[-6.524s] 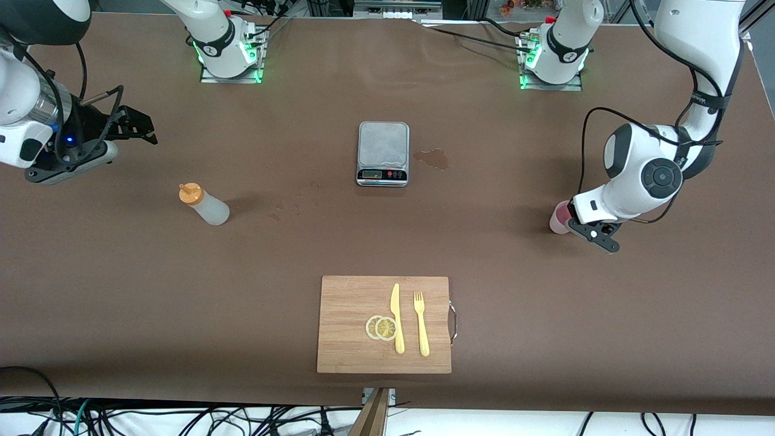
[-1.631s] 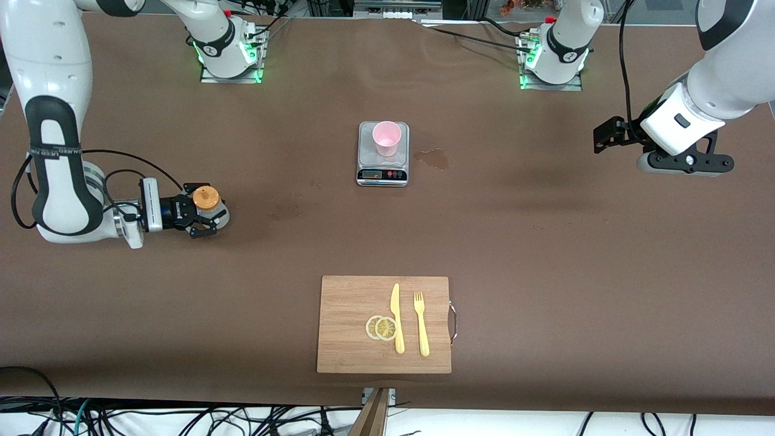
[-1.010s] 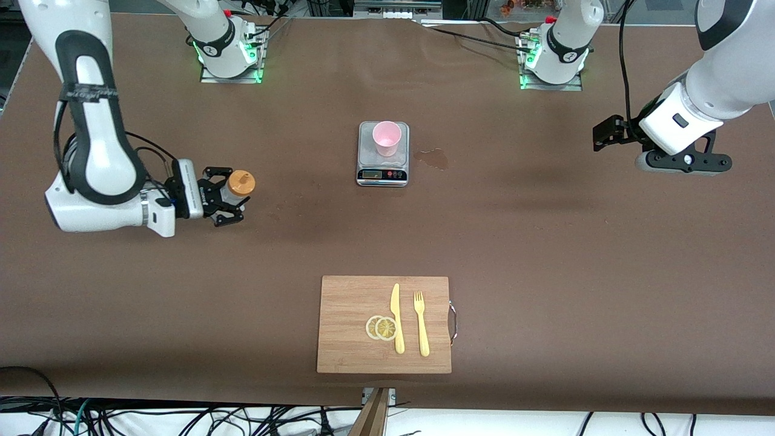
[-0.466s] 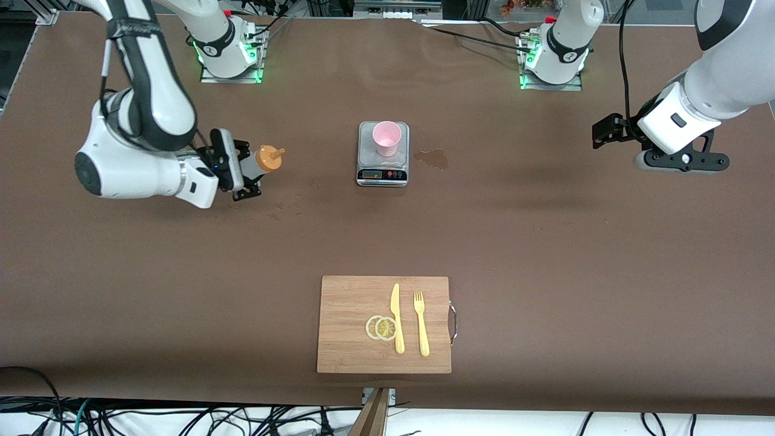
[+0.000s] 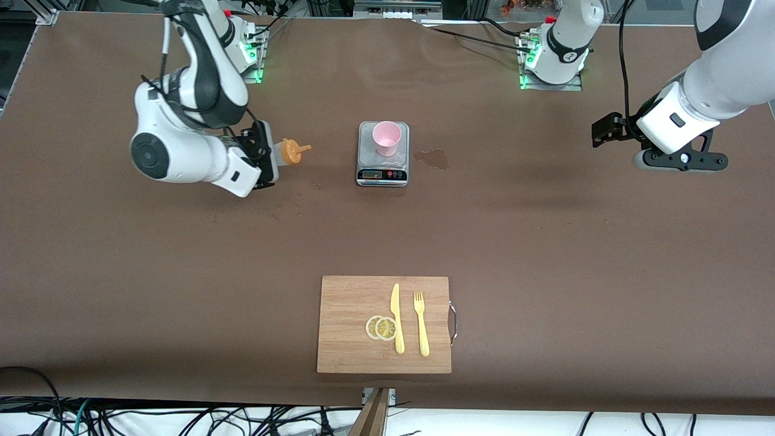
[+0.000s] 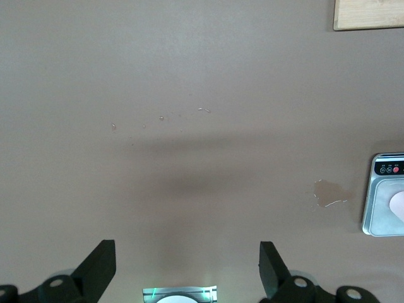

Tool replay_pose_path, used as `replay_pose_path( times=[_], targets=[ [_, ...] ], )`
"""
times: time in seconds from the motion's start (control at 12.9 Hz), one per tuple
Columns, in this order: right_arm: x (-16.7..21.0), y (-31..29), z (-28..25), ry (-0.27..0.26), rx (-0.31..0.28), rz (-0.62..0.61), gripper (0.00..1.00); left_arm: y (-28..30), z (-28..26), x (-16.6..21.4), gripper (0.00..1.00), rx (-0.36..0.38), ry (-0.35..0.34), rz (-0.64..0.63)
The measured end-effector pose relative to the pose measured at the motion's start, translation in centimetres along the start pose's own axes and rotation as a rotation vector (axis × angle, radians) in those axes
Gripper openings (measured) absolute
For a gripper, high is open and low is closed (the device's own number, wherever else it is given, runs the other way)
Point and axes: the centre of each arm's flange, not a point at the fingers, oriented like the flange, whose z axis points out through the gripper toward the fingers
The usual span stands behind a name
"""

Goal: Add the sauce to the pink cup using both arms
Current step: 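Tilt the bottle nozzle over the pink cup with the right gripper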

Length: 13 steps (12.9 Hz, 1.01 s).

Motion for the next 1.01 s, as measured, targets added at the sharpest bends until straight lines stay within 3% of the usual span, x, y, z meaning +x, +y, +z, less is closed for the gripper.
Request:
replay_pose_path(
  times=[0.39,0.7,1.01],
  targets=[
    [5.4,-1.8,2.4,-0.072,0.015,0.072,0.26,0.0,0.0,-0.1,1.0,0.001,-0.005,0.0],
    [10.6,-4.0,5.0,-0.153,-0.007,0.133,0.26,-0.1,0.0,-0.1,1.0,0.0,-0.006,-0.001],
    [12.2,-5.1,6.7,-0.189,-0.002,0.156,0.26,-0.1,0.1,-0.1,1.0,0.0,-0.006,-0.001]
  ],
)
